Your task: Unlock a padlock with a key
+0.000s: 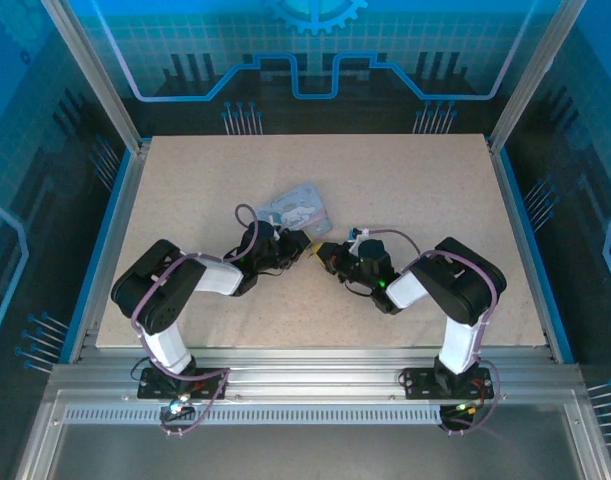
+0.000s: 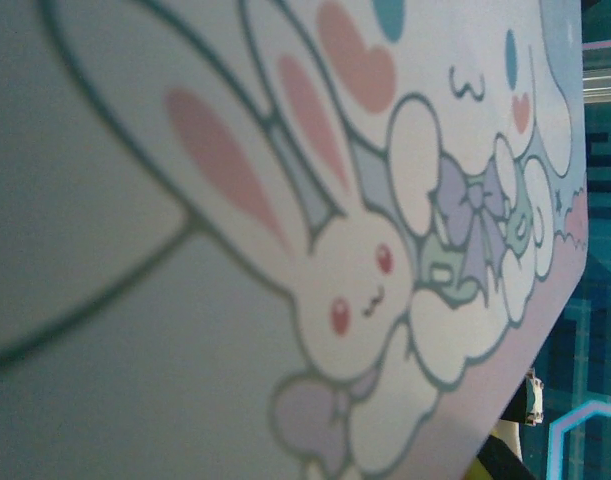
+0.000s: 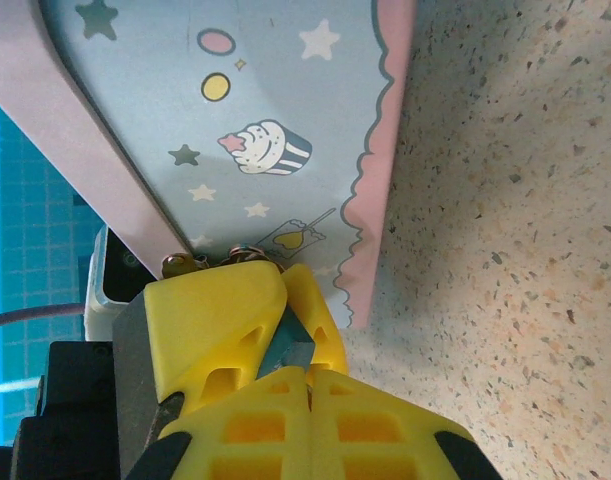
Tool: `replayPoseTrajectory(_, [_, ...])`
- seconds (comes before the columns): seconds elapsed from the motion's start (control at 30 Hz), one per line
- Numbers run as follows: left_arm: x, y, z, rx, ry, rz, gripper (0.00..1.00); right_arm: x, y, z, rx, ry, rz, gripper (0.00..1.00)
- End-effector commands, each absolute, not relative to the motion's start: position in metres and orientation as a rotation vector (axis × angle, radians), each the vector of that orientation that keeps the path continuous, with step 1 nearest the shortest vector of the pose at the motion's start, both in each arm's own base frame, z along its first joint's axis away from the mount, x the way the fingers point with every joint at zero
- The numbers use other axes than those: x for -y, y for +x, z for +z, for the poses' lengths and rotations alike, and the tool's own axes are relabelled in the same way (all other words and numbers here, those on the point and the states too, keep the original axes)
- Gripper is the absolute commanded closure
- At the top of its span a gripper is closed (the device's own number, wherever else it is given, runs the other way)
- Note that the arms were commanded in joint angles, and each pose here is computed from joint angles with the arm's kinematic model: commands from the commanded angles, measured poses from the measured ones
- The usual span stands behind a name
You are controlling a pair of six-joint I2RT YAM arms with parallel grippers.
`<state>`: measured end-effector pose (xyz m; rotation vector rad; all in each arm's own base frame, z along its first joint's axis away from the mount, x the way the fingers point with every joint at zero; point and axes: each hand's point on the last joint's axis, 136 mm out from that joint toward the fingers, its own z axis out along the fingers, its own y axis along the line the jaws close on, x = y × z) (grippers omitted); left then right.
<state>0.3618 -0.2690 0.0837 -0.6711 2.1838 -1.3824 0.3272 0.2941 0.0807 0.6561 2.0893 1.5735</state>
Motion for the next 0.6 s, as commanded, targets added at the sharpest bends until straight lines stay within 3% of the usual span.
replayPoseTrajectory(0.0, [0.3146, 0.3272, 0.1148, -2.214, -0.414, -1.634, 1.0, -0.3086, 0.3304, 0.0871, -2.096, 0.629, 1.623, 1.0])
replayPoseTrajectory(0.57, [0.3119, 0.3279, 0.1118, -2.232, -0.418, -1.604, 1.0, -0.3104, 0.3264, 0.0918, -2.122, 0.616, 1.644, 1.0])
